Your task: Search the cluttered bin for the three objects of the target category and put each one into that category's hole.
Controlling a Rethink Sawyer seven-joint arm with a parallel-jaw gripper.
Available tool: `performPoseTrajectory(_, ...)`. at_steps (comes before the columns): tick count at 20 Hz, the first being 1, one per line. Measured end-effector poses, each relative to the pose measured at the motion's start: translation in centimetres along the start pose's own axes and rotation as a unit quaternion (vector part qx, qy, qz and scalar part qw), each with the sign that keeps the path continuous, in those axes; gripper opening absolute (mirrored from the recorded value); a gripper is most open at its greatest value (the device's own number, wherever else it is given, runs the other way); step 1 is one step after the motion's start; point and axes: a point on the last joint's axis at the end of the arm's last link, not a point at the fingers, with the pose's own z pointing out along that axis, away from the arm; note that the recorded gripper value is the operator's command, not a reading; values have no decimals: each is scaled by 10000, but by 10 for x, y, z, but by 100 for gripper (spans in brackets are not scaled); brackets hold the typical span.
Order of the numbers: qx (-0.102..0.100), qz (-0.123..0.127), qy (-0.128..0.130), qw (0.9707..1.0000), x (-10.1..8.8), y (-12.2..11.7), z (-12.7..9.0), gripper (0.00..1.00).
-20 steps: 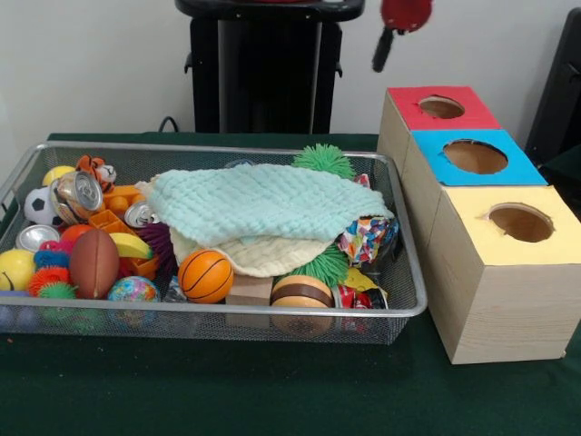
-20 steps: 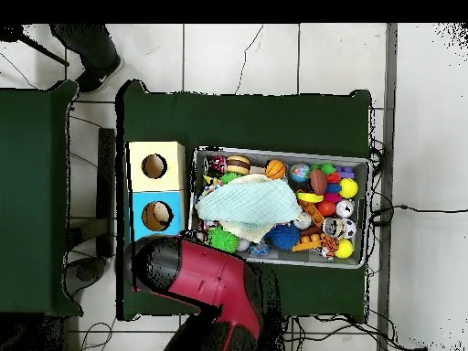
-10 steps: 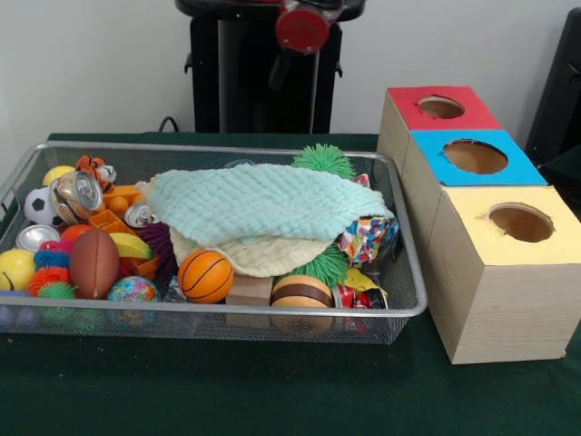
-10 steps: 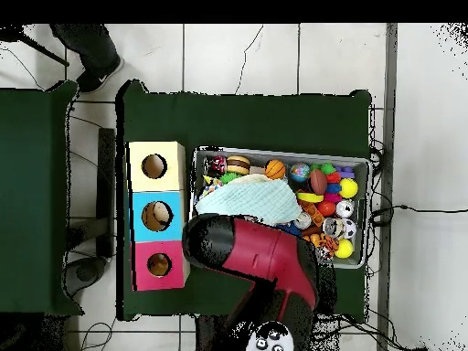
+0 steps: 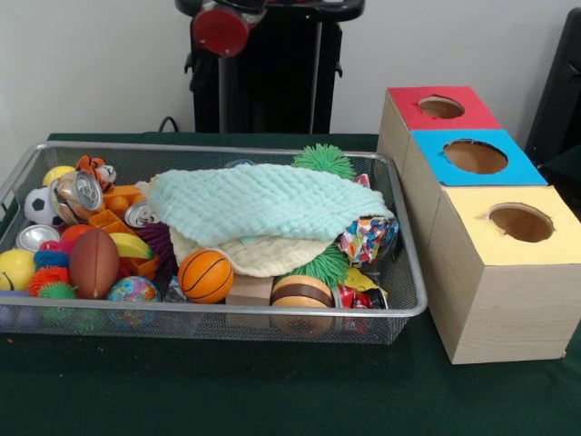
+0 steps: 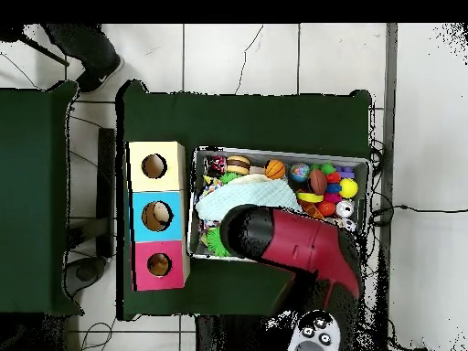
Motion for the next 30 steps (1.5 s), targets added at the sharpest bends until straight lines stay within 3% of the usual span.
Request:
performPoseTrajectory(5, -123, -22, -167, 9998, -28, 11, 8, 0)
performPoseTrajectory(12, -299, -127, -340, 9989, -49, 29, 14, 0)
performPoseTrajectory(24, -615, -184, -276, 9976, -58, 62, 37, 0)
performPoseTrajectory(28, -631, -207, -221, 9976, -57, 67, 51, 0)
performPoseTrajectory(29, -632, -215, -209, 9976, -56, 67, 54, 100)
performPoseTrajectory(30, -617, -245, -219, 9976, -56, 67, 58, 100)
